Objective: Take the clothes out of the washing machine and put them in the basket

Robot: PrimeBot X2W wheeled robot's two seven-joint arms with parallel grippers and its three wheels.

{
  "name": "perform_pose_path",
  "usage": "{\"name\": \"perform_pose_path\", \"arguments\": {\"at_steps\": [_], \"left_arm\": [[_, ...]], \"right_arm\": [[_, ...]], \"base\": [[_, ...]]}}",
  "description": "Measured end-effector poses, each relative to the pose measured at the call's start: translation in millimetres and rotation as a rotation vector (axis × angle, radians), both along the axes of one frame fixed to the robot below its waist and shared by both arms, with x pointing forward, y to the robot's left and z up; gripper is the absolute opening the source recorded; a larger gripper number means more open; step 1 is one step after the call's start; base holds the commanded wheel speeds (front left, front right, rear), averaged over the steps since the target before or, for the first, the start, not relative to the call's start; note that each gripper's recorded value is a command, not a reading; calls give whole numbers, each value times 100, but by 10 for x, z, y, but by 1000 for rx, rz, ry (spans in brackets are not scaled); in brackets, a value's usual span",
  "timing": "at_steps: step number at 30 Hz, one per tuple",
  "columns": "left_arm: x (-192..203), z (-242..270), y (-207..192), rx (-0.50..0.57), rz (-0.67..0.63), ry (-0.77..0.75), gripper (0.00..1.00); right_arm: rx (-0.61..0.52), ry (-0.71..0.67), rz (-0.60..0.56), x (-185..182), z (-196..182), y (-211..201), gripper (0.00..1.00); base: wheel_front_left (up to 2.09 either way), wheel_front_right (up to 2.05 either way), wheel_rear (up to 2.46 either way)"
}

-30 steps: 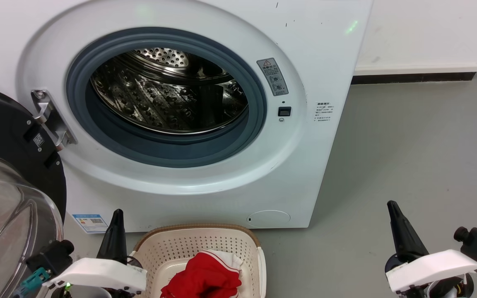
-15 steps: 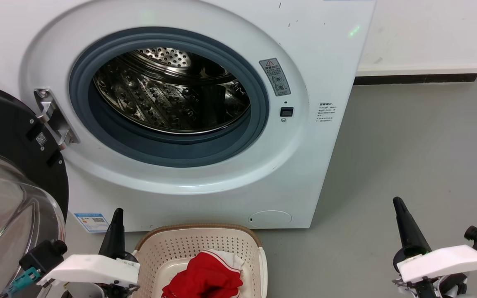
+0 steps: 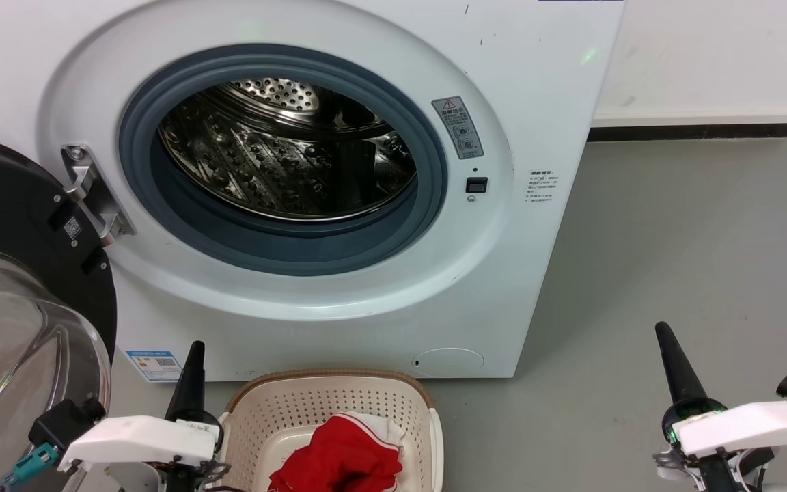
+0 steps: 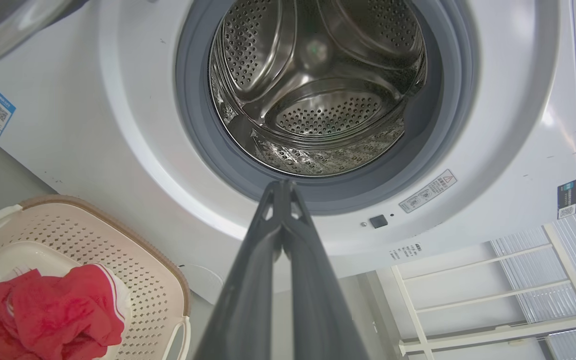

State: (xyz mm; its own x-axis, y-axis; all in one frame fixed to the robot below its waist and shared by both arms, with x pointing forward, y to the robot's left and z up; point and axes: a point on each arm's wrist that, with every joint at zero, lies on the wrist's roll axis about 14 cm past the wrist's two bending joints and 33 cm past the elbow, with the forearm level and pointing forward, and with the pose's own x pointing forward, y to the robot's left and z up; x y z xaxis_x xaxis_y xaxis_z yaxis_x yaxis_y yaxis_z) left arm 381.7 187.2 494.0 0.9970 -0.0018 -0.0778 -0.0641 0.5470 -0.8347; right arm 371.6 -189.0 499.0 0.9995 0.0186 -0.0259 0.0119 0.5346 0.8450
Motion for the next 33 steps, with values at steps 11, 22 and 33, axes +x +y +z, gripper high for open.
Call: {"name": "perform_pose_path", "arguments": {"at_steps": [11,22,33], "left_arm": [[14,1,15,-125,5,-1,0],[34,23,33,-235,8,-11,0],[34,27,56,-337,12,-18,0]], "right_arm": [[119,5,-9,30,1,-30,0],[228,7,-17,55,2,-55,0],[325,2,-21,91,22,-73,0]], "base": [[0,0,0],[0,0,0],[0,0,0]]}}
